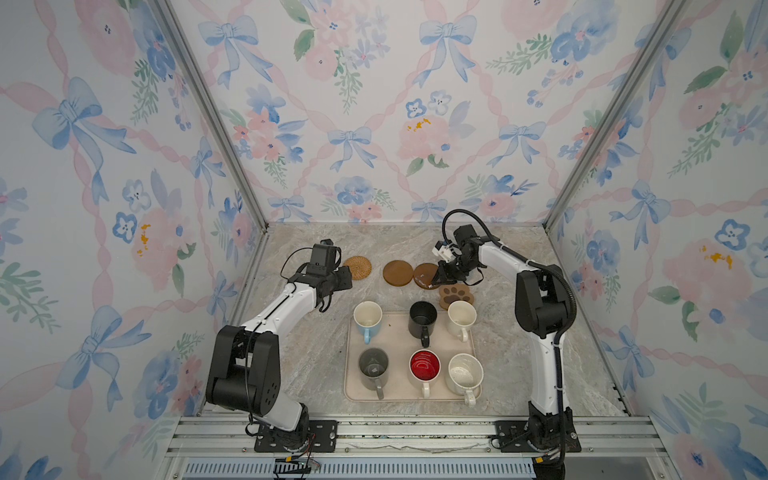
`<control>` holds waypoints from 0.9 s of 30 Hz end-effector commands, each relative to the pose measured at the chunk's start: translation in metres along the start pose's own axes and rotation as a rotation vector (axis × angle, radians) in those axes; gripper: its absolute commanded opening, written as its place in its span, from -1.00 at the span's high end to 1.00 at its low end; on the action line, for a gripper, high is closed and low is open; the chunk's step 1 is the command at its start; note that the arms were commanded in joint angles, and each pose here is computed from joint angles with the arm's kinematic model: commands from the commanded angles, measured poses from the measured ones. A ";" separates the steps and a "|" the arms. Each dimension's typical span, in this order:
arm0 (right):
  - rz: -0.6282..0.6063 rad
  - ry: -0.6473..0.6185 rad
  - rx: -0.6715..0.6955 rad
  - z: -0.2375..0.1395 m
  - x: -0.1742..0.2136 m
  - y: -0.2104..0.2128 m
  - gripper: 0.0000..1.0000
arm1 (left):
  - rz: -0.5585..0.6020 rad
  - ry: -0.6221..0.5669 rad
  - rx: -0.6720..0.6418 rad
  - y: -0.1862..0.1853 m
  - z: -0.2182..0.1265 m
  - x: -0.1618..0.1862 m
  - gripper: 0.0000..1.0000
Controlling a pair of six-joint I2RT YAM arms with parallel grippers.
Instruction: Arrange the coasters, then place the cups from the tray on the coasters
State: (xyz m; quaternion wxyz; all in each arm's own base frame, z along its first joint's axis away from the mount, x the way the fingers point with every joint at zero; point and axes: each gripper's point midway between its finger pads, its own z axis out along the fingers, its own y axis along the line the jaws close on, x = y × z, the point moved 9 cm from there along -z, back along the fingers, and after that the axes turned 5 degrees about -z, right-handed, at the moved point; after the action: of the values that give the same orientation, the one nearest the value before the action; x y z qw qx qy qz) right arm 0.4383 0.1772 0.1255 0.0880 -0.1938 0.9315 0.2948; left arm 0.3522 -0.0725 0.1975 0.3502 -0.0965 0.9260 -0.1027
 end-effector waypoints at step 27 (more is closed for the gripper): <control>0.136 0.162 0.066 0.011 0.038 -0.043 1.00 | -0.014 0.043 0.002 -0.003 0.005 0.009 -0.15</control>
State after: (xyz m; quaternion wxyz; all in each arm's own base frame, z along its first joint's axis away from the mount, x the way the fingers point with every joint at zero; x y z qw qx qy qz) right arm 0.4281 0.1488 0.0983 0.0279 -0.1671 0.9471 0.2724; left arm 0.3523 -0.0763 0.1938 0.3433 -0.0997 0.9277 -0.1075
